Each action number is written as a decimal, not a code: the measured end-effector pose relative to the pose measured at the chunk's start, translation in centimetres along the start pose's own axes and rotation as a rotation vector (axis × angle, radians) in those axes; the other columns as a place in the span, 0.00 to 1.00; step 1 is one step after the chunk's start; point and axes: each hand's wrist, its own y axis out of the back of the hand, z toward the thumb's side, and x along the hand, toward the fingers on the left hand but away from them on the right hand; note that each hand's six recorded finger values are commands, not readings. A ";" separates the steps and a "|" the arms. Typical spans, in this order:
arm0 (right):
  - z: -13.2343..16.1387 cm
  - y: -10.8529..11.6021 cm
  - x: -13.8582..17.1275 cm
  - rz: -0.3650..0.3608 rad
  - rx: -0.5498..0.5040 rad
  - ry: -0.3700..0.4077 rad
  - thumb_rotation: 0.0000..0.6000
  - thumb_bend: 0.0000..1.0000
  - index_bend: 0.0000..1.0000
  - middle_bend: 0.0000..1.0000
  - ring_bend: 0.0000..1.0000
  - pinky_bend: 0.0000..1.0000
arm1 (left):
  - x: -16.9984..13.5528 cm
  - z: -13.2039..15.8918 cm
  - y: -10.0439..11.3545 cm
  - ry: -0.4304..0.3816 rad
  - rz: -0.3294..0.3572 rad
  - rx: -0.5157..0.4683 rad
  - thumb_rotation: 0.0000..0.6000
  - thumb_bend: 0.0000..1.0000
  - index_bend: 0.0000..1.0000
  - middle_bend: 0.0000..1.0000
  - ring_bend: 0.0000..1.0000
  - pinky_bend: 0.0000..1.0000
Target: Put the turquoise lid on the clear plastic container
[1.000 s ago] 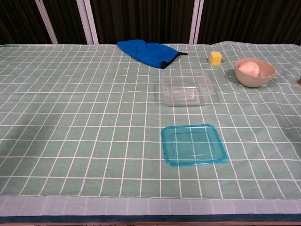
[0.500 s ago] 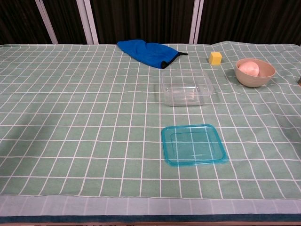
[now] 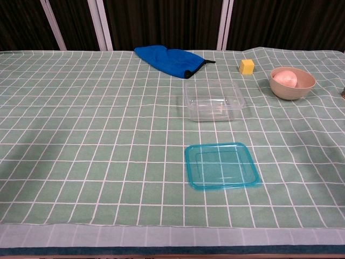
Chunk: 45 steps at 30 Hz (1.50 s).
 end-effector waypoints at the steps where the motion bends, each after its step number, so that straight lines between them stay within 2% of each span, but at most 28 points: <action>1: 0.4 0.0 -0.5 0.029 0.008 0.004 1.00 0.16 0.00 0.05 0.00 0.00 | 0.0 0.0 0.1 0.002 0.002 -0.002 1.00 0.53 0.06 0.00 0.00 0.00; 5: 2.0 -0.6 -2.8 0.157 0.061 -0.002 1.00 0.16 0.00 0.05 0.00 0.00 | 0.0 -0.1 0.0 0.009 -0.001 -0.006 1.00 0.52 0.06 0.00 0.00 0.00; 10: 3.6 -1.4 -5.4 0.234 0.165 -0.011 1.00 0.16 0.00 0.05 0.00 0.00 | 0.0 -0.1 0.1 0.012 -0.003 -0.013 1.00 0.52 0.06 0.00 0.00 0.00; 14: 6.2 -3.9 -7.6 0.298 0.224 0.018 1.00 0.16 0.00 0.05 0.00 0.00 | 0.0 -0.3 0.1 0.021 -0.006 -0.022 1.00 0.52 0.06 0.00 0.00 0.00; 20: 11.1 -8.8 -9.6 0.393 0.228 0.071 1.00 0.16 0.00 0.05 0.00 0.00 | 0.1 -0.4 -0.1 0.025 -0.018 -0.030 1.00 0.52 0.06 0.00 0.00 0.00; 23: 12.6 -10.6 -10.2 0.425 0.242 0.067 1.00 0.16 0.00 0.05 0.00 0.00 | 0.1 -0.4 -0.2 0.029 -0.023 -0.031 1.00 0.52 0.06 0.00 0.00 0.00; 27: 14.0 -12.6 -10.7 0.454 0.244 0.040 1.00 0.16 0.00 0.05 0.00 0.00 | 0.1 -0.5 -0.3 0.032 -0.032 -0.034 1.00 0.52 0.06 0.00 0.00 0.00; 35: 16.0 -15.1 -12.4 0.449 0.237 0.006 1.00 0.16 0.00 0.05 0.00 0.00 | 0.1 -0.5 -0.3 0.035 -0.035 -0.039 1.00 0.53 0.06 0.00 0.00 0.00; 45: 16.7 -16.6 -13.1 0.431 0.218 0.005 1.00 0.16 0.00 0.10 0.00 0.00 | 0.2 -0.6 -0.4 0.041 -0.039 -0.041 1.00 0.53 0.07 0.00 0.00 0.00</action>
